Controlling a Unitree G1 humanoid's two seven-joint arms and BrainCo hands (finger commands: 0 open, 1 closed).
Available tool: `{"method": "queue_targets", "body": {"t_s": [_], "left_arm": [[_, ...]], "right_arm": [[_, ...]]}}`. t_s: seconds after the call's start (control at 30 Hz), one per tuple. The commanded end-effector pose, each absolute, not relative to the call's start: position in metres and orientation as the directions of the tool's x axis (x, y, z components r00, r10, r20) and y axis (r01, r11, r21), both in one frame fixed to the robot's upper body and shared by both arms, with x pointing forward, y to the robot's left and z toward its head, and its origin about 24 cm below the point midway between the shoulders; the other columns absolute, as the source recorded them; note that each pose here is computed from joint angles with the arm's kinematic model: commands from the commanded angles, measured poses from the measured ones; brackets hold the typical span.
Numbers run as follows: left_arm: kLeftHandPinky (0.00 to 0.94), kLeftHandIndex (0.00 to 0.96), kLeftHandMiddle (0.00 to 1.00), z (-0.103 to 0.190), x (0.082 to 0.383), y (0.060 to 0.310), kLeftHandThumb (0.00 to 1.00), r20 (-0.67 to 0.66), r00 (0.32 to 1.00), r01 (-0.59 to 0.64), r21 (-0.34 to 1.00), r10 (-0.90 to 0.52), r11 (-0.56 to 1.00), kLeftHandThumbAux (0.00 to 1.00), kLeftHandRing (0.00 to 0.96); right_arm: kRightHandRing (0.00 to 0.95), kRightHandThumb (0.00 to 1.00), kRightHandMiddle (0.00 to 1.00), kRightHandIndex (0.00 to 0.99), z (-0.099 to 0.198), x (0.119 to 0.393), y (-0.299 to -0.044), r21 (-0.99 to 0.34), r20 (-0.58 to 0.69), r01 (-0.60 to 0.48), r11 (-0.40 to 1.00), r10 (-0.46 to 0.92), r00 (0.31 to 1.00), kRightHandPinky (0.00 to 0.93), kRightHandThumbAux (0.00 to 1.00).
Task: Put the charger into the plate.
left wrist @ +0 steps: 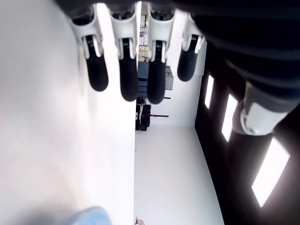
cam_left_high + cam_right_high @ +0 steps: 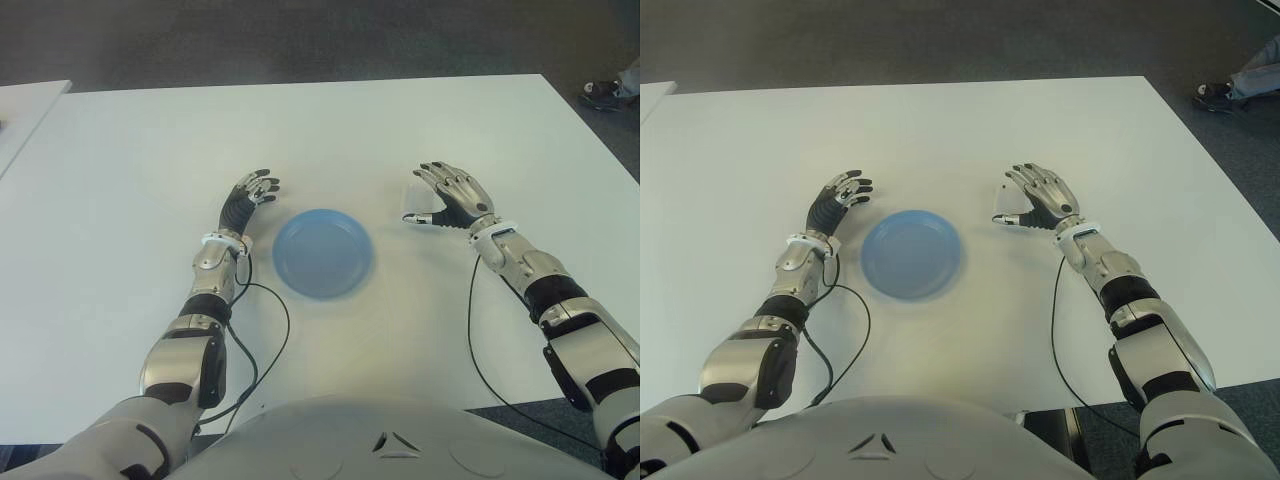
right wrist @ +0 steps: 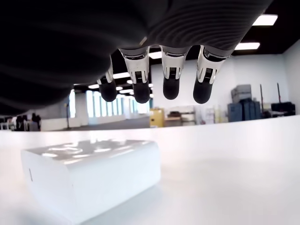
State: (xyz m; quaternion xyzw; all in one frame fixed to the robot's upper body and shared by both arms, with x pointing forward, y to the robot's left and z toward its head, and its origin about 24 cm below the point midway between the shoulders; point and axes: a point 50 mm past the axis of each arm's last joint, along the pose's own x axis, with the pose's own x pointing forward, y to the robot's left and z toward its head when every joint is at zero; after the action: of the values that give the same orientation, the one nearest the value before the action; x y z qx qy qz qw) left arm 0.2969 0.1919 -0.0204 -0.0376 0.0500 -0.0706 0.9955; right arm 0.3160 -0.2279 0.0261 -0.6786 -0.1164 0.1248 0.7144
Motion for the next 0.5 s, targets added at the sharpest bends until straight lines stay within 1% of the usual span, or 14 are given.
{"method": "queue_targets", "body": {"t_s": [0.03, 0.5], "left_arm": [[0.285, 0.231, 0.313, -0.0361, 0.2843, 0.1944, 0.0, -0.171, 0.973, 0.139, -0.09, -0.152, 0.986, 0.509, 0.307], [0.285, 0.233, 0.321, -0.0356, 0.2824, 0.1961, 0.0, -0.162, 0.974, 0.143, -0.094, -0.157, 0.985, 0.492, 0.313]], "right_arm": [[0.0, 0.284, 0.0, 0.0, 0.0219, 0.3164, -0.2241, -0.997, -0.022, -0.045, 0.055, 0.352, 0.936, 0.0, 0.163], [0.0, 0.306, 0.0, 0.0, 0.0166, 0.3148, -0.2246, -0.996, -0.064, -0.08, 0.03, 0.362, 0.93, 0.0, 0.183]]}}
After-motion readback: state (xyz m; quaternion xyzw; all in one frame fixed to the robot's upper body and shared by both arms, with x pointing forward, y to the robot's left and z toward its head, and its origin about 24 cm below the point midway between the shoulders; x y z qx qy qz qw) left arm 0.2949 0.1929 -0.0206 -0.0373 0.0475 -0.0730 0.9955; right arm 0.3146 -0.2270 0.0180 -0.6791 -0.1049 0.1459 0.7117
